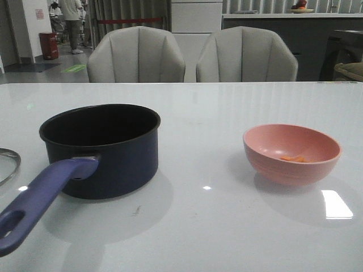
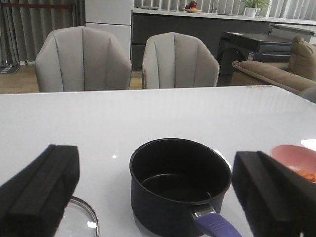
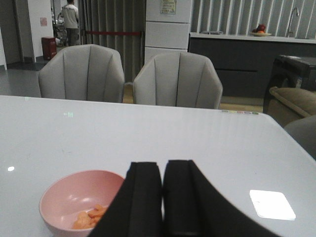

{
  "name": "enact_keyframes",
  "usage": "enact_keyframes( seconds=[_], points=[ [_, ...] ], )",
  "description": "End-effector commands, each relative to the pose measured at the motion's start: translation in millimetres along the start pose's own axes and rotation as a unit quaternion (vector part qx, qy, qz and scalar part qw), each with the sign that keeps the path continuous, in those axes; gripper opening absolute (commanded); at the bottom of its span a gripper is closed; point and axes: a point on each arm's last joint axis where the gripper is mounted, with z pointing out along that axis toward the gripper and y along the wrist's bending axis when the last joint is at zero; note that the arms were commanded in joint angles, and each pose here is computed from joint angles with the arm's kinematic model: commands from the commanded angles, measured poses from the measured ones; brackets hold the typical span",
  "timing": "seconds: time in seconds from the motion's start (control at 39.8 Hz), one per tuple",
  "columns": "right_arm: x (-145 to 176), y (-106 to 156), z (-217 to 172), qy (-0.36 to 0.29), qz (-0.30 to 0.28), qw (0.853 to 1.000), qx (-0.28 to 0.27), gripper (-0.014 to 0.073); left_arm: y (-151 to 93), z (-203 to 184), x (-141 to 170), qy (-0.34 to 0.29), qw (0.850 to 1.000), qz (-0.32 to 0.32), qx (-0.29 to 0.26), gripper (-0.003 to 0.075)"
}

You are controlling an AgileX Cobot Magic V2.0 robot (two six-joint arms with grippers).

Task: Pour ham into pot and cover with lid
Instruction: 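Grasp the rim of the pink bowl with the right gripper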

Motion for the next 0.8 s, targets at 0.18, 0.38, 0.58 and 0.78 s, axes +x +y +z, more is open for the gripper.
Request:
enact_keyframes(
  seconds=[0.18, 0.38, 0.58, 0.78],
  points=[
    [-35, 2, 19, 0.092, 0.026, 0.995, 0.001, 0.0176, -1, -1, -15, -0.051, 0.999, 0.0, 0.003, 0.0655],
    [-33, 2, 27, 0.108, 0.03, 0.994, 0.001, 0.0179, -1, -1, -15, -0.051, 0.999, 0.0, 0.003, 0.0655],
    [-32, 2, 45, 0.154, 0.03, 0.988, 0.004, 0.034, -1, -1, -15, -0.05, 0.999, 0.0, 0.003, 0.0655],
    [-35, 2, 83, 0.218, 0.041, 0.975, 0.006, 0.0556, -1, -1, -15, -0.05, 0.999, 0.0, 0.003, 0.0655]
  ],
)
